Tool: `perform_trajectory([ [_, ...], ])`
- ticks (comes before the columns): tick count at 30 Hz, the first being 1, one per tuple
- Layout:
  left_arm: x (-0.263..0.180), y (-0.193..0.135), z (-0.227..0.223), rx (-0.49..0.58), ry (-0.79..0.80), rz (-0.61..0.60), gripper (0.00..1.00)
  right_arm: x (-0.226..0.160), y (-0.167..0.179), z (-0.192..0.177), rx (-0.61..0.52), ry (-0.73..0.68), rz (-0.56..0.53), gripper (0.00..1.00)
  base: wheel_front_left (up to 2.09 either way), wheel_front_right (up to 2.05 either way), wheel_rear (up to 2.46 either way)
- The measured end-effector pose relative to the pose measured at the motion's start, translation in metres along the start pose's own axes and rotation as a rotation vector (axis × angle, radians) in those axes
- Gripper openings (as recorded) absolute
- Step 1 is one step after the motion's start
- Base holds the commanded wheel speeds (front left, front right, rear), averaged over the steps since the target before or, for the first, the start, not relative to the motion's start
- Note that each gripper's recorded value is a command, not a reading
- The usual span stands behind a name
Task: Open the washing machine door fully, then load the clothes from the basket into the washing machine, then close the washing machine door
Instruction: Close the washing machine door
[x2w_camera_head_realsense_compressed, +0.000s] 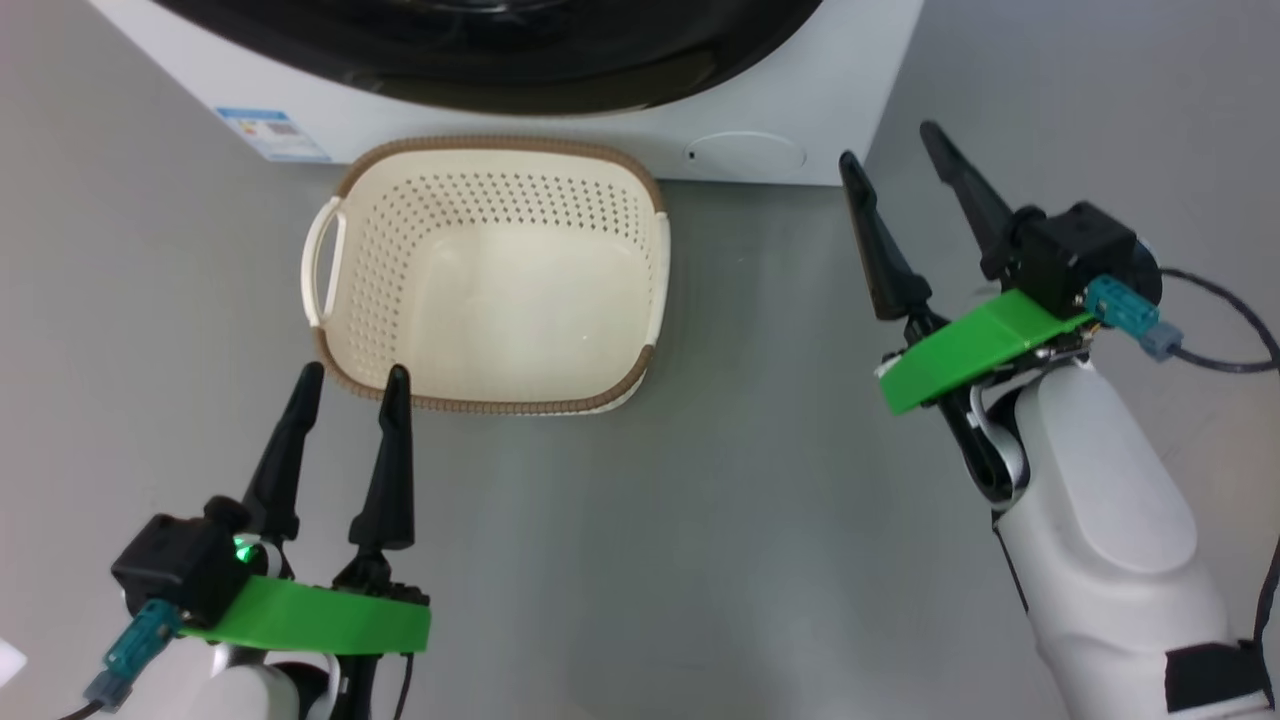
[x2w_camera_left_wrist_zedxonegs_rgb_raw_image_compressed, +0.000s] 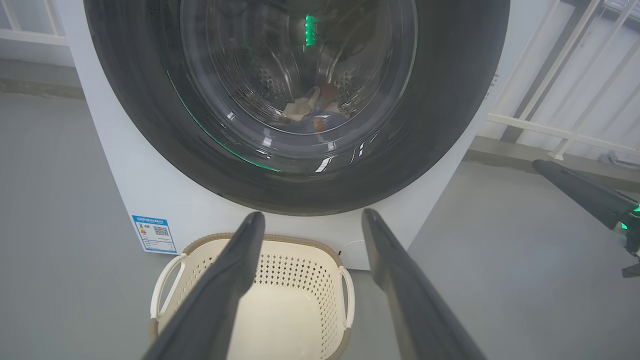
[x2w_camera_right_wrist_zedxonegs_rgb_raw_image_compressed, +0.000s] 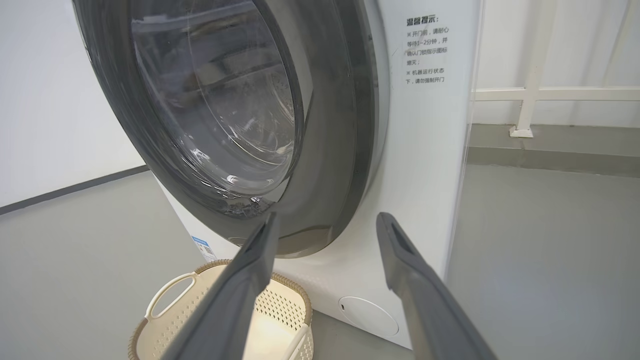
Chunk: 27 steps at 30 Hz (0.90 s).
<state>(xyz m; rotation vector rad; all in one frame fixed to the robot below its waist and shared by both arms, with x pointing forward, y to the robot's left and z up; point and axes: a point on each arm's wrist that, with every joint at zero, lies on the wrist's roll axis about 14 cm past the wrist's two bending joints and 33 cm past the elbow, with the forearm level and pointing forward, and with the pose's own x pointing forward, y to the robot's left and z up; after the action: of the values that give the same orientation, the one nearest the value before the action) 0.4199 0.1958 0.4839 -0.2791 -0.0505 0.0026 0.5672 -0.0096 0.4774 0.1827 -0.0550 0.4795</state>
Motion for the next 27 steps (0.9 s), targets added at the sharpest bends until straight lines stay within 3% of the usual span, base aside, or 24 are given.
perform_trajectory([
  [27, -0.028, -0.011, 0.010, 0.043, -0.009, -0.043, 1.00, -0.154, -0.047, 0.030, 0.013, 0.018, -0.268, 1.00, 0.00, 0.00, 0.00],
])
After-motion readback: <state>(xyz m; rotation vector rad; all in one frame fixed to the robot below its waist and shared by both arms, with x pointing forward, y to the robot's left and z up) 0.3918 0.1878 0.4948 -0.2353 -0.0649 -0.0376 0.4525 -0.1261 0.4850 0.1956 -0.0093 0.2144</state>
